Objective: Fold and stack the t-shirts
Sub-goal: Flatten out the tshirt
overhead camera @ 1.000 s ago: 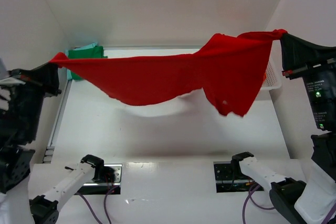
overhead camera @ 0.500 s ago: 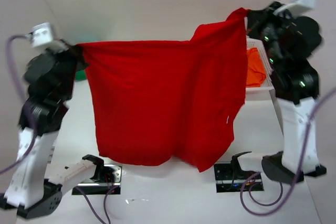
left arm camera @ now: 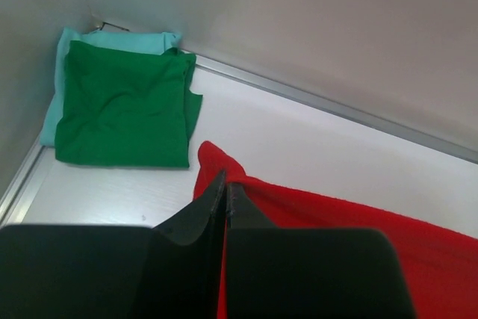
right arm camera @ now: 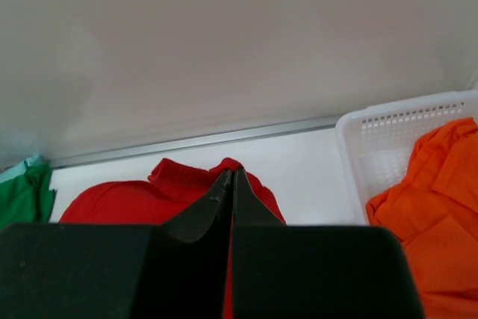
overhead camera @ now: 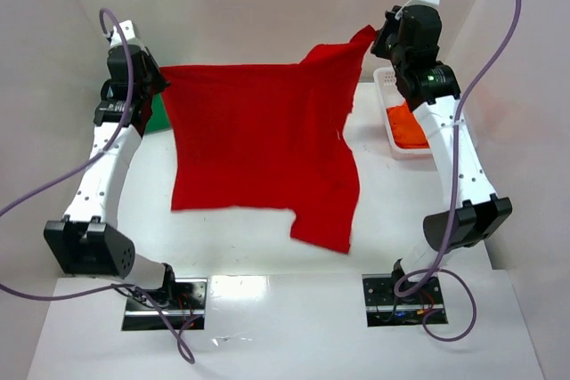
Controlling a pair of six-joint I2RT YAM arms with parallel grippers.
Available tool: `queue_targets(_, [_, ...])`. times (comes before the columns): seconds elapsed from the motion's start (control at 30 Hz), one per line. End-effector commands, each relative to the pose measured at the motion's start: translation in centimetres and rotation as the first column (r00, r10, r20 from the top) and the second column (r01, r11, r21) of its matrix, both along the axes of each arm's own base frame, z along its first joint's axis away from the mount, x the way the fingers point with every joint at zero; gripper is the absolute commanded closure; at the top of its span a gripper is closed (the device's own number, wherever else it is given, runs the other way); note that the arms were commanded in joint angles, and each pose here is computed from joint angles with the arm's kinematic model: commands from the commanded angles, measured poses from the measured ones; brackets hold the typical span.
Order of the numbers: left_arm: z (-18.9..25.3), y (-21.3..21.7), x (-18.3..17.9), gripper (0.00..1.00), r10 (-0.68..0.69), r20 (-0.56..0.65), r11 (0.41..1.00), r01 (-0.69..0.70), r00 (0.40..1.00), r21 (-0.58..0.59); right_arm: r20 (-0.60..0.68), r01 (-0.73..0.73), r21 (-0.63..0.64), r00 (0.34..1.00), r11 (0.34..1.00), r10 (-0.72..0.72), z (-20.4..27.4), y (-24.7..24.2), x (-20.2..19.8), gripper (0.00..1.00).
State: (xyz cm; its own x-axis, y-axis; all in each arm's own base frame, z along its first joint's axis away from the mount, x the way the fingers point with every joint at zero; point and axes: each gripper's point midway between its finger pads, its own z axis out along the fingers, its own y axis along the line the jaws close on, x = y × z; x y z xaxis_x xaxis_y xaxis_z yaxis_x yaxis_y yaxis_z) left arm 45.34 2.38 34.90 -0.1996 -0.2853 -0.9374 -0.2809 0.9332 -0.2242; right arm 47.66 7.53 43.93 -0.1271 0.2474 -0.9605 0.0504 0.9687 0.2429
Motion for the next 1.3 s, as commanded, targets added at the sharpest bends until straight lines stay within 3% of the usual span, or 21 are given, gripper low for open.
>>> queue_targets(0.0, [3.9,0.3,2.9,1.00,-0.041,0.138,0.999,0.042,0.990,-0.004,0.187,0.064,0.025,0.980,0.998,-0.068,5.8,-1.7,1.2,1.00])
queue_targets(0.2, [7.4,-0.4,4.0,1.00,-0.117,0.190,0.993,0.112,0.975,0.039,0.232,0.079,0.027,0.969,0.996,-0.084,8.9,-2.2,0.5,1.00])
queue_targets(0.37, [12.4,-1.3,0.3,1.00,-0.162,0.275,0.987,0.152,0.948,0.057,0.310,0.084,0.051,0.946,0.995,-0.095,13.0,-3.4,-4.8,1.00])
queue_targets(0.47, [14.9,-1.9,-4.1,1.00,-0.189,0.326,0.982,0.176,0.926,0.069,0.370,0.037,0.074,0.927,0.997,-0.062,15.4,-3.6,-9.6,1.00])
queue_targets(0.6, [17.8,-2.2,-12.8,1.00,-0.188,0.423,0.982,0.169,0.886,0.080,0.396,-0.036,0.084,0.918,0.996,0.000,16.0,-3.4,-15.5,1.00])
queue_targets(0.7, [17.3,-2.3,-17.6,1.00,-0.167,0.451,0.986,0.159,0.877,0.056,0.426,-0.073,0.095,0.904,0.993,0.025,16.2,-3.8,-20.3,1.00])
queue_targets(0.73, [18.3,-2.1,-20.9,1.00,-0.149,0.504,0.988,0.141,0.851,0.054,0.440,-0.083,0.094,0.898,0.992,0.033,16.4,-3.9,-21.9,1.00])
queue_targets(0.83, [19.5,-1.7,-26.2,1.00,-0.109,0.581,0.994,0.106,0.807,0.039,0.470,-0.092,0.096,0.882,0.991,0.036,17.1,-4.6,-25.8,1.00])
queue_targets(1.0, [21.0,-1.2,-31.2,1.00,-0.078,0.629,0.997,0.072,0.773,0.034,0.561,-0.080,0.106,0.828,0.991,0.007,20.0,-6.3,-32.4,1.00])
queue_targets(1.13, [22.1,-0.5,-33.1,1.00,-0.037,0.657,0.999,0.025,0.753,0.027,0.575,-0.052,0.098,0.818,0.994,-0.014,20.9,-7.0,-33.4,1.00])
queue_targets(1.27, [22.2,-0.2,-30.7,1.00,-0.028,0.628,1.000,0.018,0.778,0.023,0.480,-0.004,0.086,0.877,0.996,-0.038,18.4,-6.7,-28.3,1.00])
